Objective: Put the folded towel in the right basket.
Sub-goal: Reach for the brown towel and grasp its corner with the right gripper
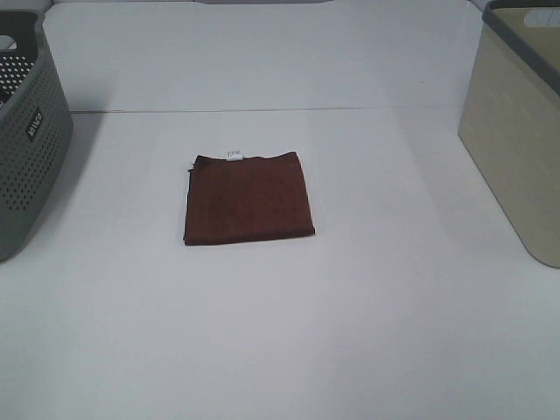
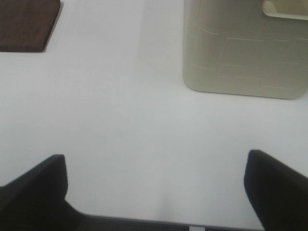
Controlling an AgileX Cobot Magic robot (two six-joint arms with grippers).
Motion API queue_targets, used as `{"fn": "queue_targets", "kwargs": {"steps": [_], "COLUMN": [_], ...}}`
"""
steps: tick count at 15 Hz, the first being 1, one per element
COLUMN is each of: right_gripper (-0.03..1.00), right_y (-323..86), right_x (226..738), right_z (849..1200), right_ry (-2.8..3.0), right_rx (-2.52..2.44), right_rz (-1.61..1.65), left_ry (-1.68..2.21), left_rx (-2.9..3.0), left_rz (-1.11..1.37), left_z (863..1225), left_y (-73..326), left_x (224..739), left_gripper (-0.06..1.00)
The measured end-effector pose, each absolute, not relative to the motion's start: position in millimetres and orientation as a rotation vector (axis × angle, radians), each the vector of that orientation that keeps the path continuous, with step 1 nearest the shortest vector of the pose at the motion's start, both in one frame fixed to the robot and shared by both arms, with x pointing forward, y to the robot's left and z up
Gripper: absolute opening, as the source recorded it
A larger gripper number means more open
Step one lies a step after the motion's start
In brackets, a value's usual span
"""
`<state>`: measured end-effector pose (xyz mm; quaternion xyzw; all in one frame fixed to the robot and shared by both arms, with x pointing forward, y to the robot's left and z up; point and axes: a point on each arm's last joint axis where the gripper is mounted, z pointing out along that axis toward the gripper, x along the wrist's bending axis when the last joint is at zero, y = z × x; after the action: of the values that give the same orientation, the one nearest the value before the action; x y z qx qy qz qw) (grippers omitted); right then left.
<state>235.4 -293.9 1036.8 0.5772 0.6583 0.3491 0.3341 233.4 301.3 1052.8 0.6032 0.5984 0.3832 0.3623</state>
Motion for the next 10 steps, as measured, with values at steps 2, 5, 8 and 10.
{"fn": "queue_targets", "kwargs": {"steps": [2, 5, 8, 10], "right_gripper": [0.96, 0.96, 0.96, 0.96], "right_y": [-293.9, -293.9, -293.9, -293.9], "right_x": [235.4, 235.4, 235.4, 235.3], "right_z": [1036.8, 1036.8, 1036.8, 1036.8], "right_ry": [1.718, 1.718, 1.718, 1.718], "right_rx": [1.507, 1.507, 1.507, 1.506], "right_rz": [0.911, 0.911, 0.911, 0.912], "left_ry": [1.541, 1.541, 1.541, 1.541], "left_rx": [1.553, 1.553, 1.553, 1.553], "left_rz": [0.987, 0.987, 0.987, 0.987], "left_z": [1052.8, 1052.8, 1052.8, 1052.8], "left_y": [301.3, 301.3, 301.3, 301.3], "left_x": [233.4, 233.4, 233.4, 233.4], "left_gripper": [0.88, 0.88, 0.88, 0.88]}}
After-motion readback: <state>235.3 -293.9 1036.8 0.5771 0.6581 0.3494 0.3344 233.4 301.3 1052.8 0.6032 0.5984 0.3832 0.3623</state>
